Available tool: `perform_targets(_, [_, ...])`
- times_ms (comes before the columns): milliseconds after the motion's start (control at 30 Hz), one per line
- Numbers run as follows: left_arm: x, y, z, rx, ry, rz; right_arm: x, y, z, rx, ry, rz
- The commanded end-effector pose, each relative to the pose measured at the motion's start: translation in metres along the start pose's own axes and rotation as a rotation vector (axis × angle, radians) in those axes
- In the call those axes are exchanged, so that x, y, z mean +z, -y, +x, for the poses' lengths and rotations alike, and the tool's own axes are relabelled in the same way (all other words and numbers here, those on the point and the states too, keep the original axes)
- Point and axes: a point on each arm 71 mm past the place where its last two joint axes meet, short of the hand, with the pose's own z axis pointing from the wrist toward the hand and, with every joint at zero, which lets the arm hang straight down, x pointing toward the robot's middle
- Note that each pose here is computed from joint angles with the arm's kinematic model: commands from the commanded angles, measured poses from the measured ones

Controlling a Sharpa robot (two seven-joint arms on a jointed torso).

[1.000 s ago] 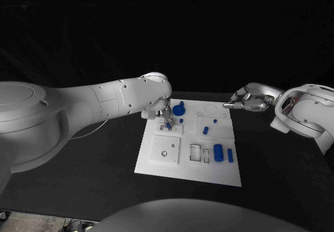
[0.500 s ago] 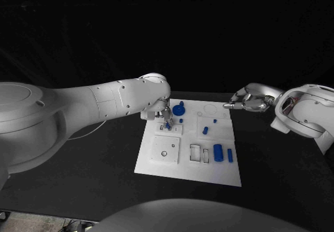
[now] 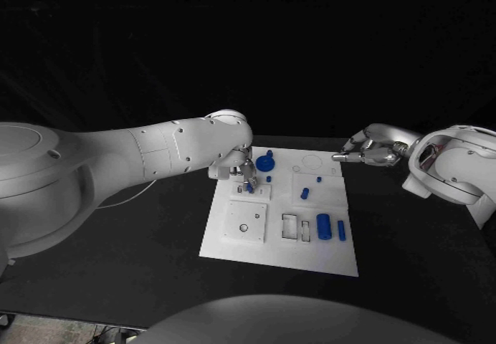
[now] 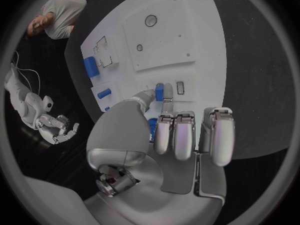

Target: Assemble the parts on the task board

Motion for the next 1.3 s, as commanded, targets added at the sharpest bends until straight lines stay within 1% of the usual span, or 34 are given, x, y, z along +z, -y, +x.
perform_targets(33, [-0.0013, 0.0022, 0.0003, -0.006, -0.004, 0.008, 0.0002, 0.0009, 0.0015, -0.005, -0.018, 0.007])
perform_targets(400, [-0.0020, 0.0027, -0.0003, -0.009, -0.002, 0.008, 0.0004, 0.0018, 0.0017, -0.006, -0.023, 0.012])
perform_targets(767, [-0.0016, 0.0052, -0.0009, 0.000, 0.006, 0.005, 0.0009, 0.0012, 0.0023, -0.006, -0.027, 0.012])
perform_targets(1300, [-0.0010, 0.0050, -0.0020, 0.019, 0.015, -0.004, 0.0000, 0.0016, 0.0027, -0.006, -0.031, 0.013])
